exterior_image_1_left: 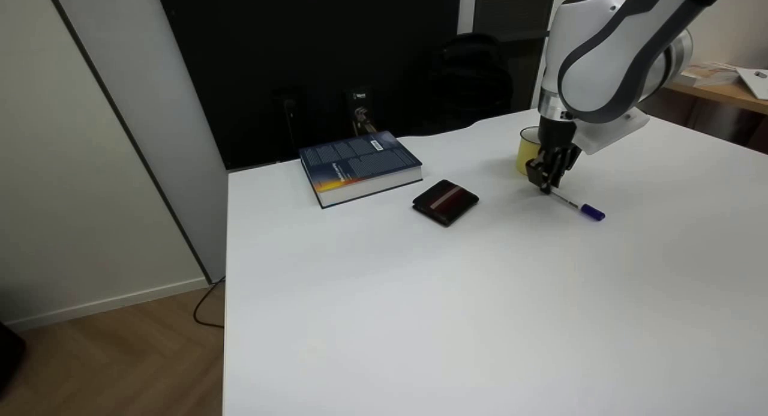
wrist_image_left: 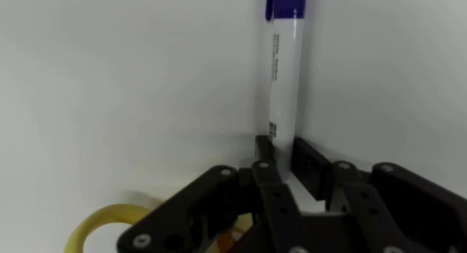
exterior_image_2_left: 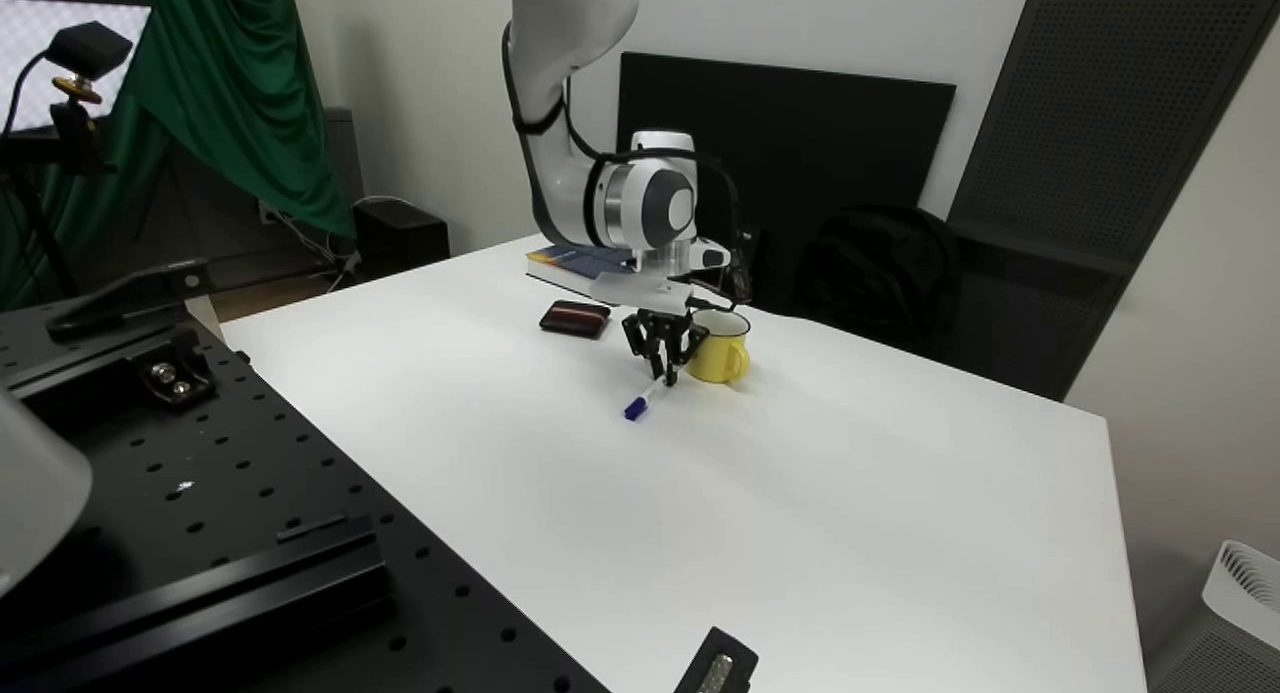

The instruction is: Put the pen in the cup

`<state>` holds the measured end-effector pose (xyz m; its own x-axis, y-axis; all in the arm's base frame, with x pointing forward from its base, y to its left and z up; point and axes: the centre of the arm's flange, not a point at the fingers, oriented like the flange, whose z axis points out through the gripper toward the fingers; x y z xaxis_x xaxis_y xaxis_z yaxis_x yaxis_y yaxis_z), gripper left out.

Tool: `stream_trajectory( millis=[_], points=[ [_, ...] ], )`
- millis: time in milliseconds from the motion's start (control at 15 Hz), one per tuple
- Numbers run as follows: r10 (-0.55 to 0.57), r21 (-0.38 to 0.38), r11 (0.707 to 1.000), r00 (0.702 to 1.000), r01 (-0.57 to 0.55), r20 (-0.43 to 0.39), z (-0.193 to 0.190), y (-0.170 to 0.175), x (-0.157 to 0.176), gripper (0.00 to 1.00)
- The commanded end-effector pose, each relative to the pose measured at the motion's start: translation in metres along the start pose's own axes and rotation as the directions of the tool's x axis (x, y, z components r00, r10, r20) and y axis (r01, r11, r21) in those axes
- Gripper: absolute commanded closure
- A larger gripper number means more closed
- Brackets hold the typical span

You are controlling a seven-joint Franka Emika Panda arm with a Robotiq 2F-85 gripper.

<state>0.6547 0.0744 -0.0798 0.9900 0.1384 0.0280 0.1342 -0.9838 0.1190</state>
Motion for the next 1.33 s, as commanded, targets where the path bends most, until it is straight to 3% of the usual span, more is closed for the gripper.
stream_trajectory(
  millis=[0,467,733,1000,1267],
  points=[
    [0.024,0.037,0.999,1.000,-0.025,0.020,-0.029,-0.003,0.003,0.95],
    [-0.047,0.151,0.987,0.999,0.048,-0.011,-0.121,-0.037,0.014,0.95],
    [-0.085,0.051,0.994,0.972,0.098,-0.219,-0.171,-0.032,-0.011,0.95],
    [-0.118,-0.077,0.993,0.886,0.093,-0.448,-0.198,-0.003,-0.050,0.95],
    [-0.144,-0.191,0.981,0.760,0.027,-0.634,-0.200,0.031,-0.090,0.95]
  ],
)
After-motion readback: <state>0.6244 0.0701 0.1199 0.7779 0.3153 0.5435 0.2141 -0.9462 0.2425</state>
